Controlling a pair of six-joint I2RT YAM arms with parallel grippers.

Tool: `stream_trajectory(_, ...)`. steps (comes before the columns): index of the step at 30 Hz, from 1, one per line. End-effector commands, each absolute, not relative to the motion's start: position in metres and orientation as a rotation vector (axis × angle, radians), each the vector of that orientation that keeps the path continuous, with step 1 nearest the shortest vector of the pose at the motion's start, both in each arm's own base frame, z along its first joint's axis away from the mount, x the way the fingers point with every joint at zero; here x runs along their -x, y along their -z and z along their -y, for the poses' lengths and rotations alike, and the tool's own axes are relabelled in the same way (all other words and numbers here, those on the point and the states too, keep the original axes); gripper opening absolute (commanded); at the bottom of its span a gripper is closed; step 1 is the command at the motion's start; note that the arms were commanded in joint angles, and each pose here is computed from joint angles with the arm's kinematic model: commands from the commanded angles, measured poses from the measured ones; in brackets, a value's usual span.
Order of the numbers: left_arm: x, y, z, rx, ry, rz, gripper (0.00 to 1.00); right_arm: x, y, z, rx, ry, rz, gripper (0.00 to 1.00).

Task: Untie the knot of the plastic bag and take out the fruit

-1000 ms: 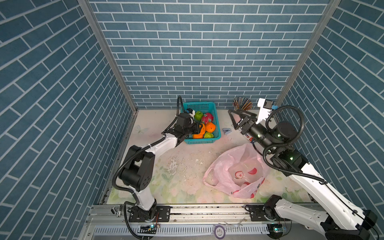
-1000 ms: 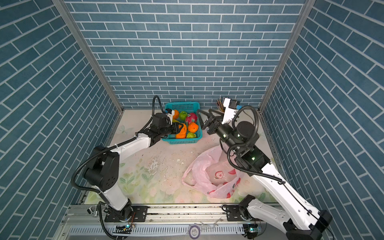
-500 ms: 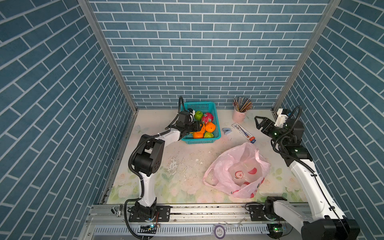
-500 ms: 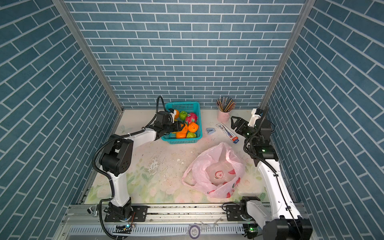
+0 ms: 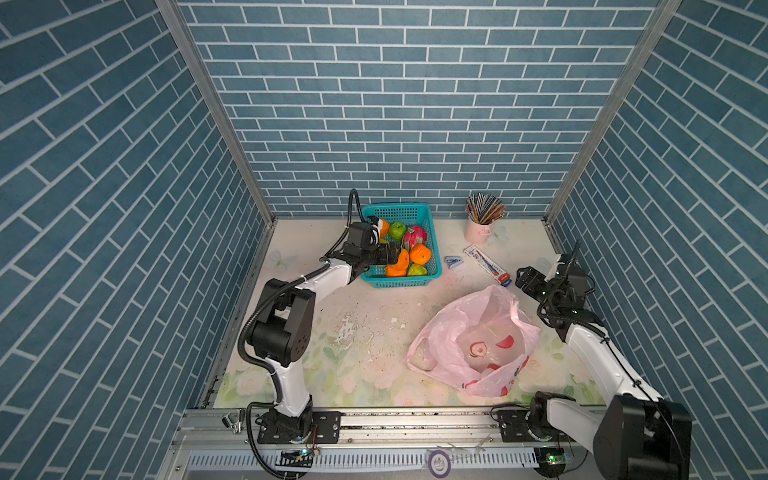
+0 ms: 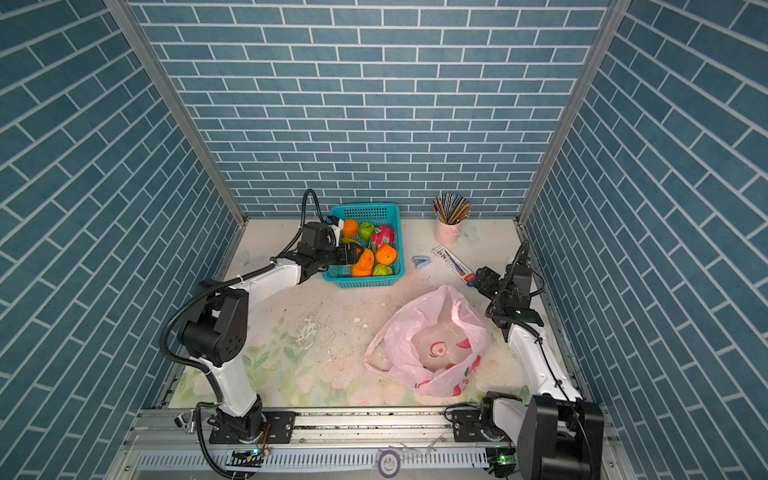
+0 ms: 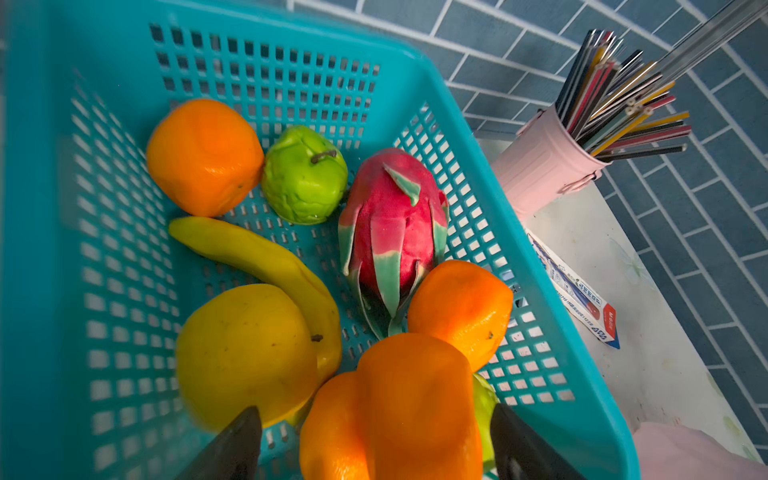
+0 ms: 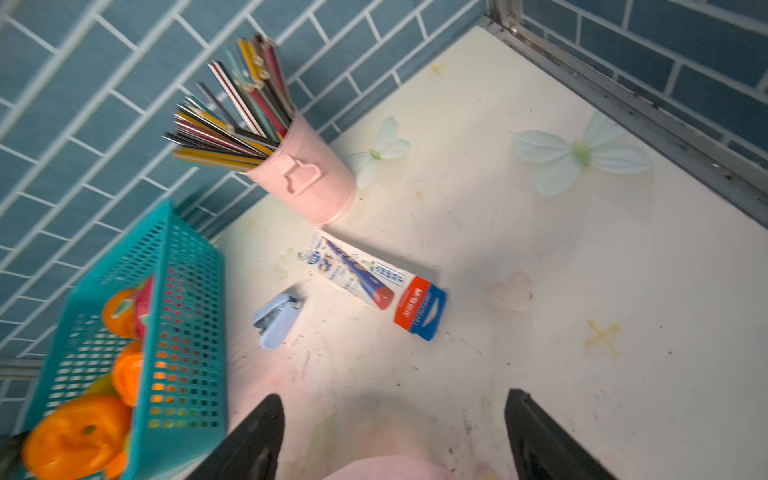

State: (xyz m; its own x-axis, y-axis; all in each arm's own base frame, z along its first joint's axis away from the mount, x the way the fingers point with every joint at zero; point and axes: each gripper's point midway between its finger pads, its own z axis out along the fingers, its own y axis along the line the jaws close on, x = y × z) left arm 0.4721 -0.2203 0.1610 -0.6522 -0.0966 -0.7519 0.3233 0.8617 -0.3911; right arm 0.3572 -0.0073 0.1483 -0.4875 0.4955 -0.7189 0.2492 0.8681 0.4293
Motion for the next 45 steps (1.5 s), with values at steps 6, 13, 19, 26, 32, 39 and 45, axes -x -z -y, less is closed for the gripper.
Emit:
stream_trajectory(6,-0.420,-0.207,0.154,-0.129,0.383,-2.031,0.87,-0.388,-0.110,0.040,-0.446,-0.092,-2.109,0.81)
stream_trajectory(13,-0.371,-0.192,0.065,-0.007,0.032,-1.902,0.87,-0.406,-0.111,0.042,-0.200,0.081,-1.927,0.83)
stream_trajectory(19,-0.353,-0.156,0.015,0.033,-0.128,-1.852,0.87,-0.405,-0.110,0.024,-0.093,0.050,-1.907,0.85)
stream_trajectory(26,-0.371,-0.128,0.004,0.001,-0.083,-1.850,0.87,-0.378,-0.119,0.012,-0.007,0.010,-1.730,0.94)
stream_trajectory(32,-0.380,-0.137,-0.010,0.046,0.033,-1.699,0.87,-0.378,-0.117,0.011,-0.003,0.011,-1.747,0.98)
stream_trajectory(39,-0.385,-0.118,0.006,-0.021,-0.045,-1.770,0.87,-0.378,-0.116,0.010,0.002,0.009,-1.753,0.98)
stream_trajectory(45,-0.383,-0.122,0.005,-0.010,-0.049,-1.746,0.87,-0.378,-0.116,0.010,0.002,0.009,-1.754,0.99)
